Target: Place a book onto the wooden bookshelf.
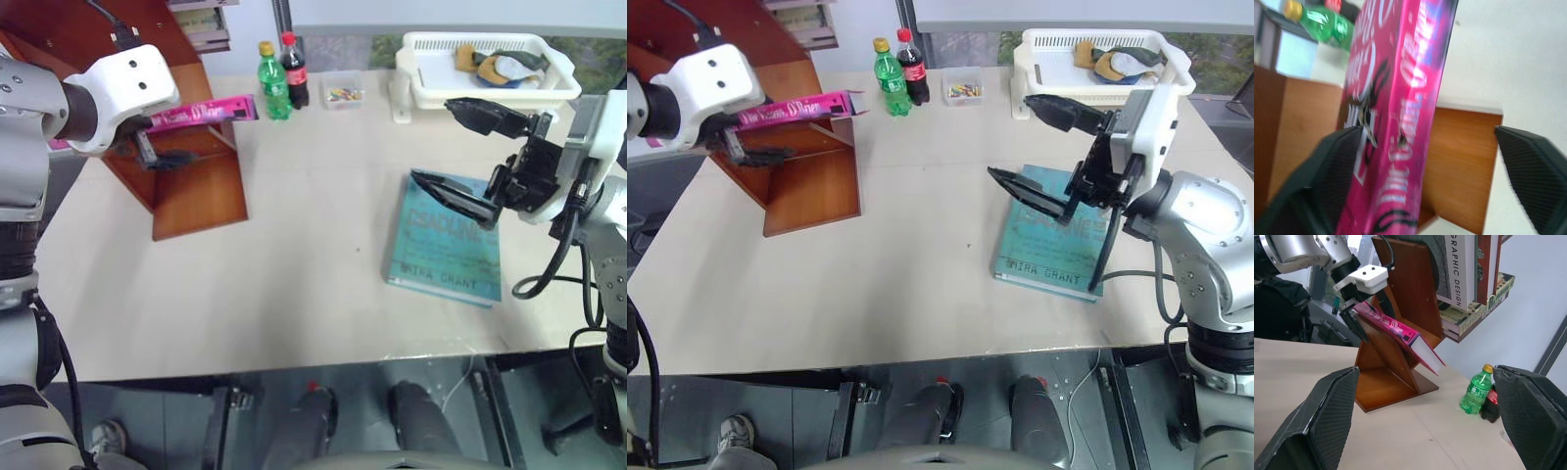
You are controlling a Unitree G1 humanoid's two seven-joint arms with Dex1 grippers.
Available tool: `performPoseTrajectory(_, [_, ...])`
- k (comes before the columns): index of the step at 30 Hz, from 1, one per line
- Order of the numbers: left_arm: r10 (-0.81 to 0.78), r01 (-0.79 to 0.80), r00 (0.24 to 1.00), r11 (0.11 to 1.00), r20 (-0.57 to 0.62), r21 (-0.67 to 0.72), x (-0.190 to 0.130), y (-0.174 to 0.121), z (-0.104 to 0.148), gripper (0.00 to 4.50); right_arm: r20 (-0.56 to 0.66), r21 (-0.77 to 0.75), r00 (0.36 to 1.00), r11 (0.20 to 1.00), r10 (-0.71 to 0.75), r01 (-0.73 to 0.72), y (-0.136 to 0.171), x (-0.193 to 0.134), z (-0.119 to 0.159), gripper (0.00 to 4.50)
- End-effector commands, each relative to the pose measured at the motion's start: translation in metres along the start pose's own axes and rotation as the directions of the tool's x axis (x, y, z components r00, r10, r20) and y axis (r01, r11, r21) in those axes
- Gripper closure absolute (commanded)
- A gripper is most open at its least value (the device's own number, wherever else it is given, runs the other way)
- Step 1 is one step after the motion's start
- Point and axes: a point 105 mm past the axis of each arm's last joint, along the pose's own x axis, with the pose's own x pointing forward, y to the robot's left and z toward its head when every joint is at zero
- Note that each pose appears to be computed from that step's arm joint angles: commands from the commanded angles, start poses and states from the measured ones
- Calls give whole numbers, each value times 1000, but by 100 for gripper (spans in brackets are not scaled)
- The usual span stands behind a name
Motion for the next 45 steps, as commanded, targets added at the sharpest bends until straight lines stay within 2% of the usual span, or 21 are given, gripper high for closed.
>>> performPoseTrajectory(1, [52,-52,998,998,27,-18,-17,8,5,3,52,-43,999,999,-13,16,-2,-3,18,0])
performPoseTrajectory(4, [33,-31,999,999,40,-38,-25,3,8,3,61,-48,998,999,-19,21,-3,-3,19,0])
performPoseTrajectory(20, [103,-100,979,995,175,-27,-52,14,35,3,61,-57,998,998,-29,33,-7,-5,18,0])
performPoseTrajectory(27, [84,-62,946,995,314,-81,-67,11,60,3,50,-54,999,998,-22,25,-9,-6,18,0])
performPoseTrajectory(30, [10,37,916,993,402,-110,-71,-2,75,3,46,-52,999,998,-21,23,-9,-6,18,0])
performPoseTrajectory(32, [-66,165,855,975,514,-148,-66,-21,94,3,35,-40,999,999,-25,26,-9,-6,16,0])
performPoseTrajectory(35, [-123,311,776,928,618,-205,-46,-48,111,3,14,-18,999,999,-41,41,-8,-7,13,0])
performPoseTrajectory(39, [-81,392,739,859,669,-329,0,-88,110,3,-47,14,995,996,-84,85,-2,-18,5,0])
performPoseTrajectory(42, [-69,467,723,783,688,-411,20,-119,105,77,-88,24,990,994,-108,110,4,-24,1,0])
performPoseTrajectory(45, [-63,478,738,751,672,-455,33,-139,101,219,-122,39,985,991,-120,126,10,-28,-3,0])
